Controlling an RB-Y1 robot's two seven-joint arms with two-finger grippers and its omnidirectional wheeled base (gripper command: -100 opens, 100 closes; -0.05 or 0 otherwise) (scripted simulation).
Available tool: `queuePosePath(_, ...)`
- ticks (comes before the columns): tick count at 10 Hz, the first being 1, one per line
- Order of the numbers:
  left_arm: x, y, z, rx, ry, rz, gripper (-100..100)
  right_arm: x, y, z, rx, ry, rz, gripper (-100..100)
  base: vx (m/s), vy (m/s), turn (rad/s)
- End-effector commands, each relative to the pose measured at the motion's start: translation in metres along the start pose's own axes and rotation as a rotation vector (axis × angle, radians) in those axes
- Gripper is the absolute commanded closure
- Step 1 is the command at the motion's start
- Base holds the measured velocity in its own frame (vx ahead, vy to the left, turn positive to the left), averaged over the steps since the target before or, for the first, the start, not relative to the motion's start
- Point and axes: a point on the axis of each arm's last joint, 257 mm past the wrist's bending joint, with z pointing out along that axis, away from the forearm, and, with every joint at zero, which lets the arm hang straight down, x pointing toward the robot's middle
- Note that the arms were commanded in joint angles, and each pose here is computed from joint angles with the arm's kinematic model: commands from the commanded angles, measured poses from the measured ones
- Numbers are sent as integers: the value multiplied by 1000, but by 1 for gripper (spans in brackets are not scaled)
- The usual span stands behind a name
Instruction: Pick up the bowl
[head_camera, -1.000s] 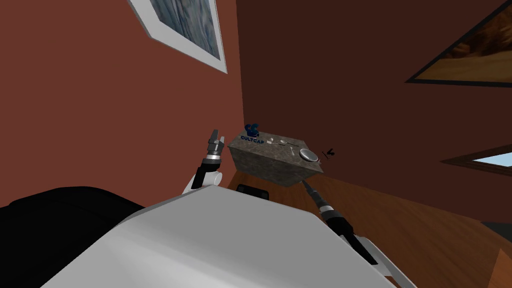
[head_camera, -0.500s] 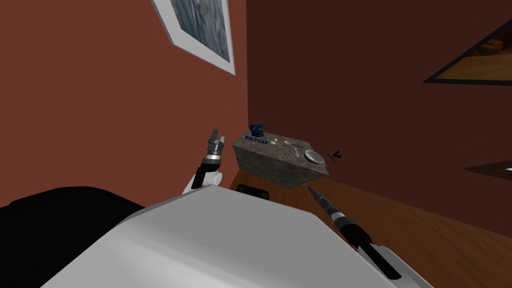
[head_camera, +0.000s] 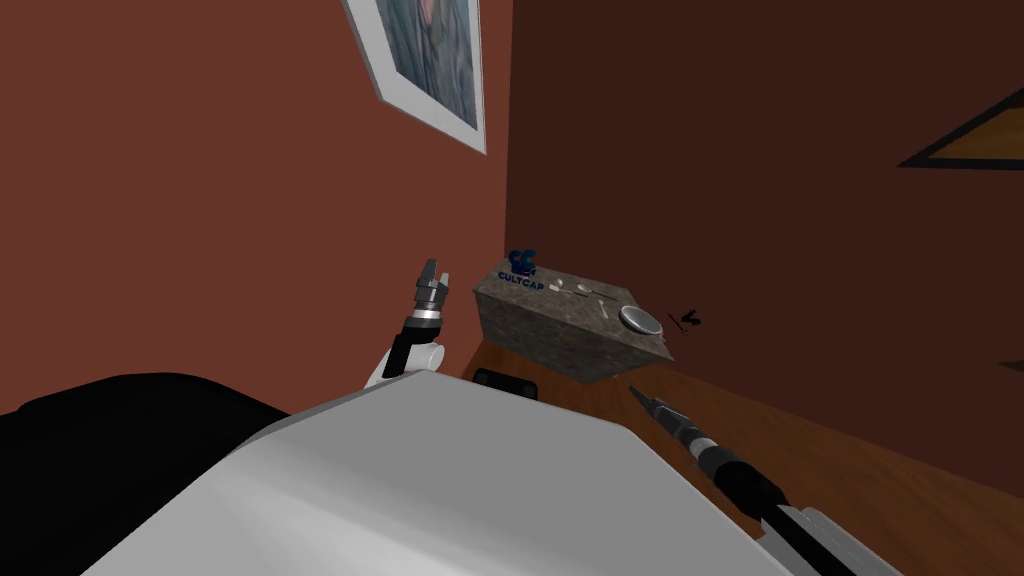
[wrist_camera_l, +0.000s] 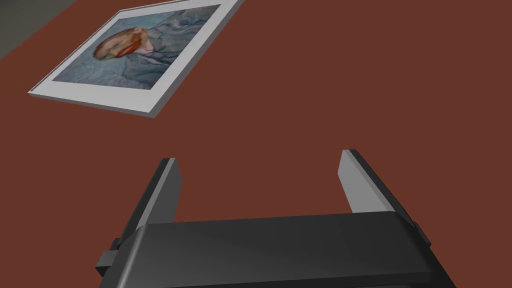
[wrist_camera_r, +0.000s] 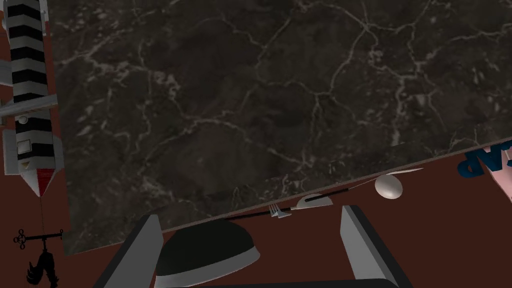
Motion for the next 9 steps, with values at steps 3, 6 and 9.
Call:
queuePosePath(3,0,0,0,0,0,0,0,-4,-36,-14,44,69,-122,-100,4,26,101)
queuePosePath(6,0,0,0,0,0,0,0,-2,-72,-32,85,149,-238,-100,7,21,147)
queuePosePath(9,0,0,0,0,0,0,0,-16,-91,-43,103,198,-332,-100,19,4,115)
